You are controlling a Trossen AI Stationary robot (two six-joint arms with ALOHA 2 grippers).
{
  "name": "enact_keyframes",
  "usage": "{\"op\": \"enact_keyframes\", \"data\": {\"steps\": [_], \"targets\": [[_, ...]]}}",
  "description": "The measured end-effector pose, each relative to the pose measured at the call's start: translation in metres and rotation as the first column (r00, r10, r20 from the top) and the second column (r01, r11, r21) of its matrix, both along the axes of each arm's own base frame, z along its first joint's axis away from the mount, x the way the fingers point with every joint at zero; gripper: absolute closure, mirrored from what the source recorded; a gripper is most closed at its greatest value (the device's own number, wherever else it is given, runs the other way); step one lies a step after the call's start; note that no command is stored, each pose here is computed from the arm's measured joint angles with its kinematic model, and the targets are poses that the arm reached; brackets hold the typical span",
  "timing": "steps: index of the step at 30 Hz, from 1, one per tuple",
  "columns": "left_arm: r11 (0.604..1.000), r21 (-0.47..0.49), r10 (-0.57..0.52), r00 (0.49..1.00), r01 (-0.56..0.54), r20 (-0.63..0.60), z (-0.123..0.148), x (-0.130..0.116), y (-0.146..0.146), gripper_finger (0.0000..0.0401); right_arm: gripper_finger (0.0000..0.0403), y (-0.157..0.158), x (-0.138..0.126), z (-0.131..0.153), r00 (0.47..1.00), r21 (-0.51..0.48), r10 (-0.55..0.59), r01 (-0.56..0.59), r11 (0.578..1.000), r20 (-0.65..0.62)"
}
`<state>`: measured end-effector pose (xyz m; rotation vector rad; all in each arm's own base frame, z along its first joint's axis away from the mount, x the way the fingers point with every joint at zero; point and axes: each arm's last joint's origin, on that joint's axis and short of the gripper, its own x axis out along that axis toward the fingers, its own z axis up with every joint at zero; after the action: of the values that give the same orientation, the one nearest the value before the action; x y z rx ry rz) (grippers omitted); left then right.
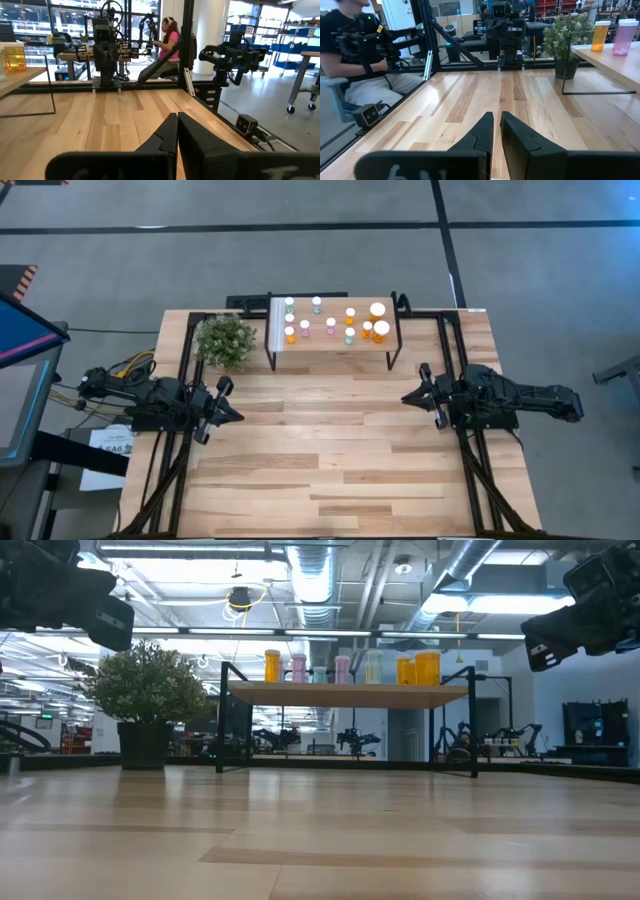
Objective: Pick and place medicine bottles onto shelf by color
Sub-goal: Return to Home Position
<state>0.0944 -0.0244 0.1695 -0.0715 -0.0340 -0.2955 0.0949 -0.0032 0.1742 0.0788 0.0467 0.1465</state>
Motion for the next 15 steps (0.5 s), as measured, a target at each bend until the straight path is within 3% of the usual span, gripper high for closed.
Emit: {"op": "enact_keyframes", "data": {"steps": [15], "targets": [[1.000,0.000,0.008,1.000,-0.008,-0.001,-0.0001,0.0001,0.0002,0.0401,0.0342,0.0000,0.0000,0.0000,1.000,0.000,0.000,0.000,1.000,0.000]]}}
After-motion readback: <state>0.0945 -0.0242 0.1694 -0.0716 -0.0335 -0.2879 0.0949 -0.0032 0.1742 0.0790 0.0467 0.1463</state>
